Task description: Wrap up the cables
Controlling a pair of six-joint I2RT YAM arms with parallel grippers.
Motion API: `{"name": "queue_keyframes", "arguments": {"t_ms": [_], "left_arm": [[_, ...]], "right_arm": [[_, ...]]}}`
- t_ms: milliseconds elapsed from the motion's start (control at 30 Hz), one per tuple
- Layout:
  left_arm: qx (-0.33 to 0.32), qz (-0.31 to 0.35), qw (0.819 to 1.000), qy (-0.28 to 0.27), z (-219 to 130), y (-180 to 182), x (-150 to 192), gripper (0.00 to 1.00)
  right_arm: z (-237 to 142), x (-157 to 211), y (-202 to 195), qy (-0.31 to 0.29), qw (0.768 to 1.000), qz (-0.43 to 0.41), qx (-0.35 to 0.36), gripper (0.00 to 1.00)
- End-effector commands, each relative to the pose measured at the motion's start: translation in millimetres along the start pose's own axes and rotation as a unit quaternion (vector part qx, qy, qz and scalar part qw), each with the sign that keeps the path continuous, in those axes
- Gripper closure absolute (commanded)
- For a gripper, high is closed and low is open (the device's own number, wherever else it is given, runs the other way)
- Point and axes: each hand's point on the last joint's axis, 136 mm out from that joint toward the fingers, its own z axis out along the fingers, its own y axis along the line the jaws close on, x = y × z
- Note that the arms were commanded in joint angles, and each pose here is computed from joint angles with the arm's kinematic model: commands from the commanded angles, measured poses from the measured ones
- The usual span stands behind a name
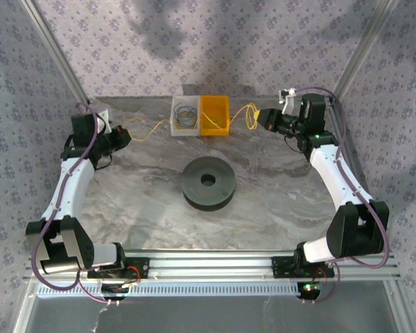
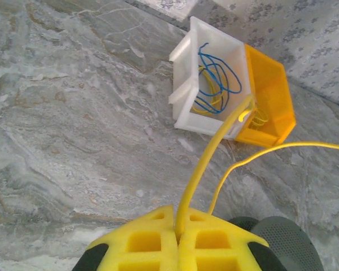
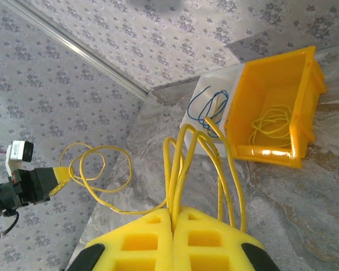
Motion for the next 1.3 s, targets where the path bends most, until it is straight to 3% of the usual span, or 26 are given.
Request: {"name": "queue_keyframes", "arguments": {"t_ms": [0, 300, 467, 600, 800, 1167, 1267], "left_arm": [[0.005, 0.011, 1.0, -0.022, -15, -16, -15, 1.0], [0.06, 0.092, 0.994, 0.002, 3, -98, -3, 1.0], [0.078, 0.102, 0.992, 0.009, 12, -119, -2, 1.0], [0.088, 0.103, 0.991, 0.013, 13, -126, 1, 1.0], [0.092, 0.1, 0.991, 0.017, 12, -125, 9, 1.0], [0.091, 0.103, 0.99, 0.02, 14, -124, 10, 1.0], [0.093, 0.103, 0.99, 0.022, 15, -125, 10, 1.0]], "right_arm": [[5, 5, 18, 0.006, 0.999, -0.042, -0.012, 1.0], [67, 54, 88, 0.095, 0.984, -0.14, -0.059, 1.0], [82, 68, 107, 0.125, 0.976, -0.169, -0.065, 0.99], [81, 74, 112, 0.138, 0.972, -0.175, -0.077, 0.87], [59, 74, 110, 0.141, 0.97, -0.174, -0.096, 0.58], [-18, 34, 73, 0.06, 0.987, -0.134, -0.068, 0.27], [-29, 31, 68, 0.049, 0.989, -0.129, -0.056, 0.24]]}}
